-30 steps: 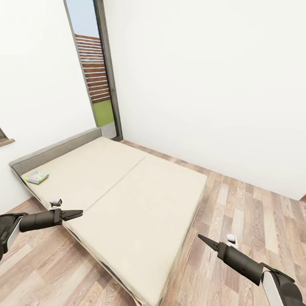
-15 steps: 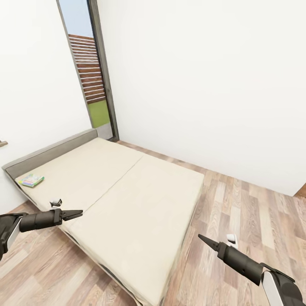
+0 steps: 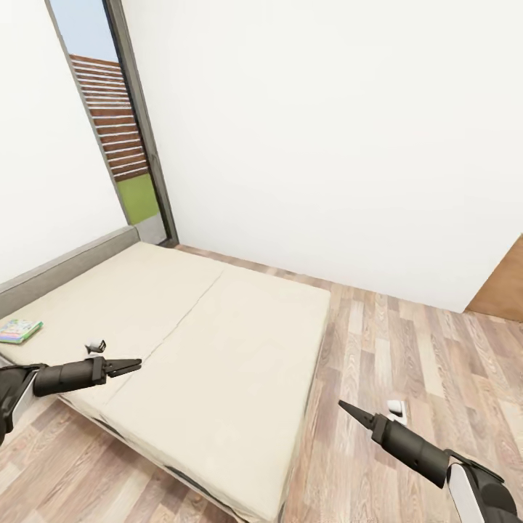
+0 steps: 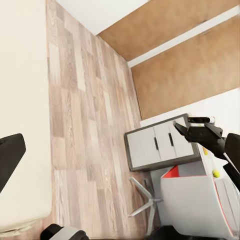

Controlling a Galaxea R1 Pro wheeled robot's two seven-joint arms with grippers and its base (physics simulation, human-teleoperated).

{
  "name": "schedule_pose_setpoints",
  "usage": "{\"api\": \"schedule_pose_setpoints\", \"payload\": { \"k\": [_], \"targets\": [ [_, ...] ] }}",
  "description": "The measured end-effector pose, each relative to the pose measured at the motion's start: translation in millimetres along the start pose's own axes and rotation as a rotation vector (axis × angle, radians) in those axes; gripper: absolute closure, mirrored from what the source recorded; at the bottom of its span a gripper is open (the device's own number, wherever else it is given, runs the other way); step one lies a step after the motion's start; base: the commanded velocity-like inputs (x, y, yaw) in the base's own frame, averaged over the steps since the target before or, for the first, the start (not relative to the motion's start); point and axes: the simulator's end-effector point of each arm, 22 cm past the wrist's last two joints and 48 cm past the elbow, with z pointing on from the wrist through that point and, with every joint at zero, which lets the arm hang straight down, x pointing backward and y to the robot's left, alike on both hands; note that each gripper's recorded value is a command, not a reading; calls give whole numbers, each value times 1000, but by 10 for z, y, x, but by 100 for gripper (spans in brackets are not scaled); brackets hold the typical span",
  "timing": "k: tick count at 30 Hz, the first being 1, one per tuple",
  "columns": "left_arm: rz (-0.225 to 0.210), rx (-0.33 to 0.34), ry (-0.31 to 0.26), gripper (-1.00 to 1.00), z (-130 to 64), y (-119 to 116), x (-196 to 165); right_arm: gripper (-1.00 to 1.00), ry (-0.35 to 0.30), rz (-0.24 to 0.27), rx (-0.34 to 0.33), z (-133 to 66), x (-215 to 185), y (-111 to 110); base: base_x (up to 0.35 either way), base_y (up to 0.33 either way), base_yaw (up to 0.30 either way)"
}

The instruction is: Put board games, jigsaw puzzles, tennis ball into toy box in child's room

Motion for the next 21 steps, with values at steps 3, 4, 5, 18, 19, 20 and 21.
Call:
{"api": "schedule_pose_setpoints", "payload": {
  "k": [3, 4, 5, 18, 19, 20, 21],
  "targets": [
    [0, 0, -1, -100, -1, 0, -1, -100, 0, 0, 0, 0, 0, 0, 0, 33, -279],
    [0, 0, -1, -100, 0, 0, -1, -100, 0, 0, 0, 0, 0, 0, 0, 19, -279],
    [0, 0, -1, -100, -2, 0, -2, -100, 0, 0, 0, 0, 0, 0, 0, 15, -279],
    [0, 0, 0, -100, 1, -2, 1, -100, 0, 0, 0, 1, 1, 2, 76, 3, -83],
    [0, 0, 0, -100, 1, -2, 1, -100, 0, 0, 0, 1, 1, 1, 38, 0, -6],
    [0, 0, 0, -100, 1, -1, 2, -100, 0, 0, 0, 3, 1, 2, 31, 0, -5],
    [0, 0, 0, -100, 1, -1, 1, -100, 0, 0, -1, 2, 1, 2, 20, 0, -3]
  ]
}}
